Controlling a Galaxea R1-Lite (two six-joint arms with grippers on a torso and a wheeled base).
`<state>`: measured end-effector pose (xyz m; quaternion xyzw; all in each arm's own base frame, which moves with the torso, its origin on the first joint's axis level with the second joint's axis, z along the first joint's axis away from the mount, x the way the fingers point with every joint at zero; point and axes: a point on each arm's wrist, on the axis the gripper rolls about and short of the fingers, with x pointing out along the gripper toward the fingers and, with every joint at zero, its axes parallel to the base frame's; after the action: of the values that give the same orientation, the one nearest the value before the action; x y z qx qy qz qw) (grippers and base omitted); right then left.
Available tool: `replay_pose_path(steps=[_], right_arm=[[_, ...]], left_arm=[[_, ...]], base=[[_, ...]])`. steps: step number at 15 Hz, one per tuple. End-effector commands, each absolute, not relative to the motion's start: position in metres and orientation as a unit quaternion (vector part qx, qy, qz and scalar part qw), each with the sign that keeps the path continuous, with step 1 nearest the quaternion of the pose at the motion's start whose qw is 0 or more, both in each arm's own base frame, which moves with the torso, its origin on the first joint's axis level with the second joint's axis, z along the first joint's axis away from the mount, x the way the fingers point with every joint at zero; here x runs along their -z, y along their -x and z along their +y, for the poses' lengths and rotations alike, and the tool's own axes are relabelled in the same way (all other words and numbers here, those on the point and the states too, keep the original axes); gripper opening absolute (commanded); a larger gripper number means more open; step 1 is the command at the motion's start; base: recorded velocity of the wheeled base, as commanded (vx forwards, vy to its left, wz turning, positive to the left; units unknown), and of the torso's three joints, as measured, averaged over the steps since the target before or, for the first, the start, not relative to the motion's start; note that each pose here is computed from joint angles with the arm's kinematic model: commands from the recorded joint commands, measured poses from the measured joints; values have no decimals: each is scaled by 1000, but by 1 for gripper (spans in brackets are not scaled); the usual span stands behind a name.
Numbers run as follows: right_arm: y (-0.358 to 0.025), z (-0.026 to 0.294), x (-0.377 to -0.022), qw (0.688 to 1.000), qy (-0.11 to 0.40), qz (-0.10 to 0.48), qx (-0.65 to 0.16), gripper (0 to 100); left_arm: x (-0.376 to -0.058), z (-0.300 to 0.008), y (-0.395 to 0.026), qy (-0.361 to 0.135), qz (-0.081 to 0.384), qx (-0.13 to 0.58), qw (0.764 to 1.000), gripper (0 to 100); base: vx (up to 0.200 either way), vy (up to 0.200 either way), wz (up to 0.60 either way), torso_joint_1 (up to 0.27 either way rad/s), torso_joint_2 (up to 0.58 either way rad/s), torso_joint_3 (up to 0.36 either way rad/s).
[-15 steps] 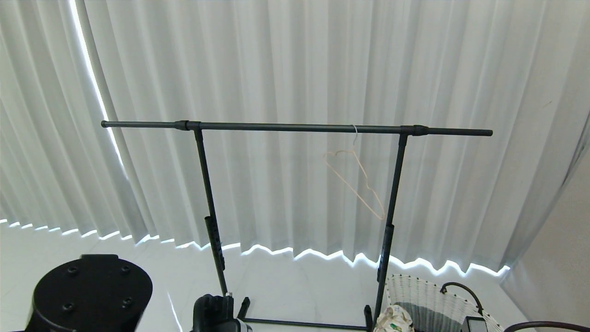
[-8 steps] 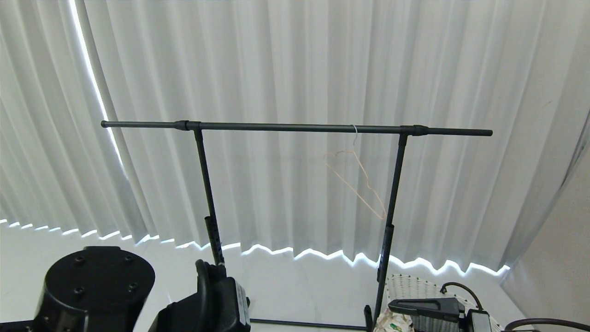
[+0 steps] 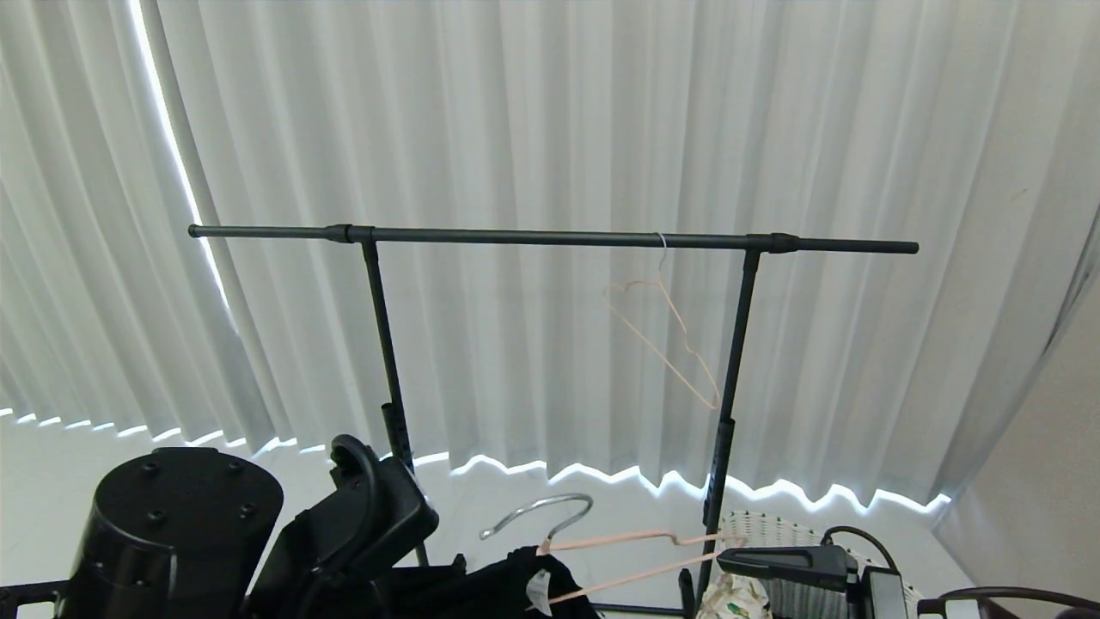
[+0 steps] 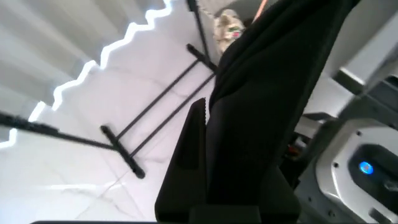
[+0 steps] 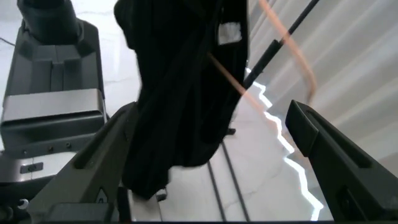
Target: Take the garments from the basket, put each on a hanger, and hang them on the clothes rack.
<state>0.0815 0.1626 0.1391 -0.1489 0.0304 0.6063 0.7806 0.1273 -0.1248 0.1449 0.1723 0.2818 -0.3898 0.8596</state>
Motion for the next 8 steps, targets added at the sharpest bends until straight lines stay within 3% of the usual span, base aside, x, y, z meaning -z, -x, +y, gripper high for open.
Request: replay_pose_path(steps=[1,3,5,8], right_arm=[[-85,168,-137,781,142,45,-606,100],[-90,178,-134,784,127,68,-604,100],[-103,199,-135,803,85,103,-581,100],[-118,222,-131,847,29,149,-510,100]], left_arm=[[-151,-125,-130,-175,271,364,874,0],[-157,-127,-131,-167,261,360,880,0],[-173,-133,-138,-120,249,351,895,0],[-189,-137,-142,-105,223,353,903,0]], base=[[0,0,0,0,0,0],[0,0,0,0,0,0],[0,0,0,0,0,0],[0,0,0,0,0,0]])
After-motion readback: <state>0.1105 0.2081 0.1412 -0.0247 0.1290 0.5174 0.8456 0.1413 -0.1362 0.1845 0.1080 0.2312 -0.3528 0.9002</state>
